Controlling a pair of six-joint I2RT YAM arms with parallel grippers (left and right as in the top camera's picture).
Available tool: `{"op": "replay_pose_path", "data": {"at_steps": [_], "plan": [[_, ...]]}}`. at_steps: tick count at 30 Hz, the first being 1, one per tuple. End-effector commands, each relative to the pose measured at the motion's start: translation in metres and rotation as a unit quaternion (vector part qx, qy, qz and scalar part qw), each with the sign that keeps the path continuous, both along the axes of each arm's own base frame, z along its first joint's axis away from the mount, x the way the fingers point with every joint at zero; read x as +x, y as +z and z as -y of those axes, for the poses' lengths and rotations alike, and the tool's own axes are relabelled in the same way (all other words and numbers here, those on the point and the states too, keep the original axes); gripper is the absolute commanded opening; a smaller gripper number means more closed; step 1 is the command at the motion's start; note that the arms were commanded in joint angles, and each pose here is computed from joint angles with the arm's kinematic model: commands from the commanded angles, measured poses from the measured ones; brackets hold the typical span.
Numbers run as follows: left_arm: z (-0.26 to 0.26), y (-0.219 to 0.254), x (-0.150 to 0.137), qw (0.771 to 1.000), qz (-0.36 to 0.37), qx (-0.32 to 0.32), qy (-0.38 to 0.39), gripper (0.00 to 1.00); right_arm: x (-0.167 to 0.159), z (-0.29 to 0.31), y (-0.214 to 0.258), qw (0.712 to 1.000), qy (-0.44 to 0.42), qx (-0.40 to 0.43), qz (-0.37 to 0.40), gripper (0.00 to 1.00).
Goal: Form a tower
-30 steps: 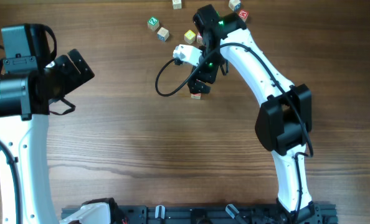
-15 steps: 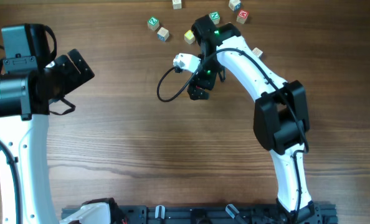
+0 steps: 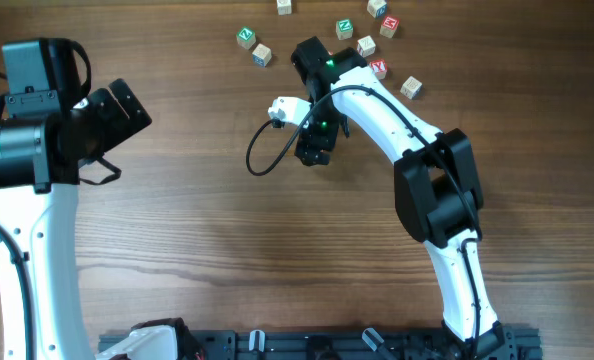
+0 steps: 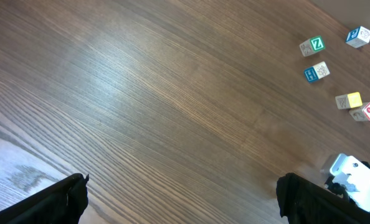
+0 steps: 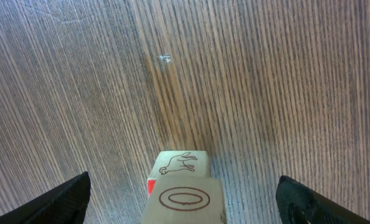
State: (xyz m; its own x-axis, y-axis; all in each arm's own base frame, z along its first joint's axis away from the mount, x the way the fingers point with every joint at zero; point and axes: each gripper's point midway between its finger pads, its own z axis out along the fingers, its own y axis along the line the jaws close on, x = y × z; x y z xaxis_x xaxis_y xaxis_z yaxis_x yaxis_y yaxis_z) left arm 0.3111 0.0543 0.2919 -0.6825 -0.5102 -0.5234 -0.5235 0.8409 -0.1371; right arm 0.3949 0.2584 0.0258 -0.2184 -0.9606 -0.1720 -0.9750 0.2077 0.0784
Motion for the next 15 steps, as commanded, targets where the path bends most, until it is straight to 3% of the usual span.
{"op": "replay_pose_path", "data": {"at_steps": [1,10,15], "plan": [[-0.002,0.004,-0.003,1.0,0.007,0.0,0.007,1.0,-0.004,0.003,-0.013,1.0,0.0,-0.012,-0.015,0.95],[-0.002,0.004,-0.003,1.0,0.007,0.0,0.008,1.0,-0.005,0.01,-0.031,0.999,-0.001,-0.035,-0.024,0.88],[-0.002,0.004,-0.003,1.0,0.007,0.0,0.007,1.0,-0.005,0.011,-0.034,0.999,0.001,-0.037,-0.024,0.76]]}}
